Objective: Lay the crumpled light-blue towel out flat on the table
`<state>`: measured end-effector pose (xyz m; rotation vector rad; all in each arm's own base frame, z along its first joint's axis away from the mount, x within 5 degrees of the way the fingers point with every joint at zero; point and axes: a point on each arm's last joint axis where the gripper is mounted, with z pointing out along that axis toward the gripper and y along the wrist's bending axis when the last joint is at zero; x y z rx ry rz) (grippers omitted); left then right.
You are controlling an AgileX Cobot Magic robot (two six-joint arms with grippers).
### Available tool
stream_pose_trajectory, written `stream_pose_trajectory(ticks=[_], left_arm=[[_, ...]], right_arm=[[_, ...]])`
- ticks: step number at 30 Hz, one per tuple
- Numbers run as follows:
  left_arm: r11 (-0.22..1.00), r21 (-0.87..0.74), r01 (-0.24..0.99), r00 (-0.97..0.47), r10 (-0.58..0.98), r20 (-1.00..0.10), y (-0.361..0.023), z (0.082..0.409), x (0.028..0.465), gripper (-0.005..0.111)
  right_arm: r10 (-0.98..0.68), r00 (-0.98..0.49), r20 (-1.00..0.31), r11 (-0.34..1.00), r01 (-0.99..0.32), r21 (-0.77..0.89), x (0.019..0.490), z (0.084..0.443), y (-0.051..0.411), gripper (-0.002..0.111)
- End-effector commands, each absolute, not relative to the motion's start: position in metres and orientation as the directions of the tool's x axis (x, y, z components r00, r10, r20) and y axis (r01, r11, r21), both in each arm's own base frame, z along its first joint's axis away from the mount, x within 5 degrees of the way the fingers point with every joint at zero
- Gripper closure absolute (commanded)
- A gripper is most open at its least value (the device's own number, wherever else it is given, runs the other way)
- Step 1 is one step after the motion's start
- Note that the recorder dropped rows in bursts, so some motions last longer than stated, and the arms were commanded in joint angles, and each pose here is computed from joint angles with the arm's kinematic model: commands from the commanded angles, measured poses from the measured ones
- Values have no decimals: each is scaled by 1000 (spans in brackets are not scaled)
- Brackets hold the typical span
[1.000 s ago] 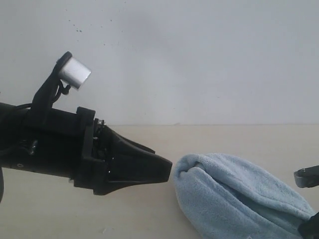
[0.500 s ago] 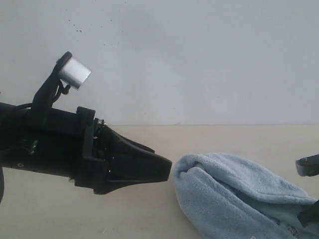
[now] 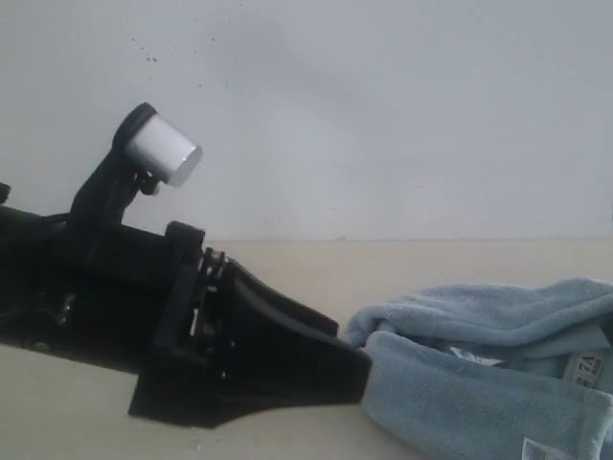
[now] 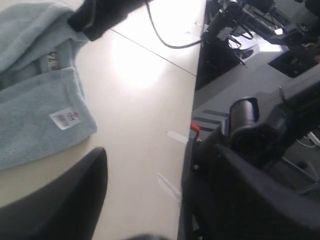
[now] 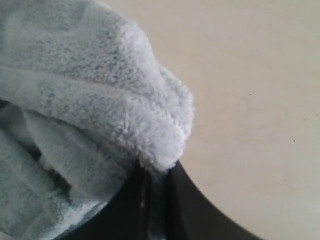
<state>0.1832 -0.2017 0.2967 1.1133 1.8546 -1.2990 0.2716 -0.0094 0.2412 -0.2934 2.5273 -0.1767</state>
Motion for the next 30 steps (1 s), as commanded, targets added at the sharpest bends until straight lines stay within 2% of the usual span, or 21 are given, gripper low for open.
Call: stream_pose_trajectory(ticks=[1, 5, 8, 11, 15, 17, 22, 30], left_arm=[[108, -416, 903, -429, 308, -849, -214, 299, 170, 49], [121, -410, 904, -427, 307, -851, -215, 299, 170, 49], [126, -405, 905, -424, 304, -853, -215, 299, 171, 49], [126, -408, 904, -427, 297, -854, -215, 300, 171, 49], [120, -400, 908, -418, 243, -875, -216, 305, 173, 49], [123, -380, 917, -398, 205, -894, -217, 308, 175, 49], [123, -329, 936, -343, 125, -931, -218, 315, 179, 49], [136, -151, 979, -175, 190, -966, -243, 314, 162, 49]], right_arm=[[-342, -734, -587, 940, -268, -212, 258, 265, 12, 104], [-396, -693, -603, 917, -339, -212, 246, 292, 31, 104], [-466, -593, -657, 882, -375, -287, 242, 308, 39, 104], [-443, -617, -650, 893, -370, -258, 235, 325, 39, 104], [-464, -654, -597, 879, -423, -220, 226, 324, 41, 104], [-498, -662, -561, 850, -501, -163, 219, 321, 47, 104], [-506, -602, -618, 780, -625, -30, 214, 323, 65, 104], [-540, -535, -649, 691, -722, 20, 207, 325, 80, 104]])
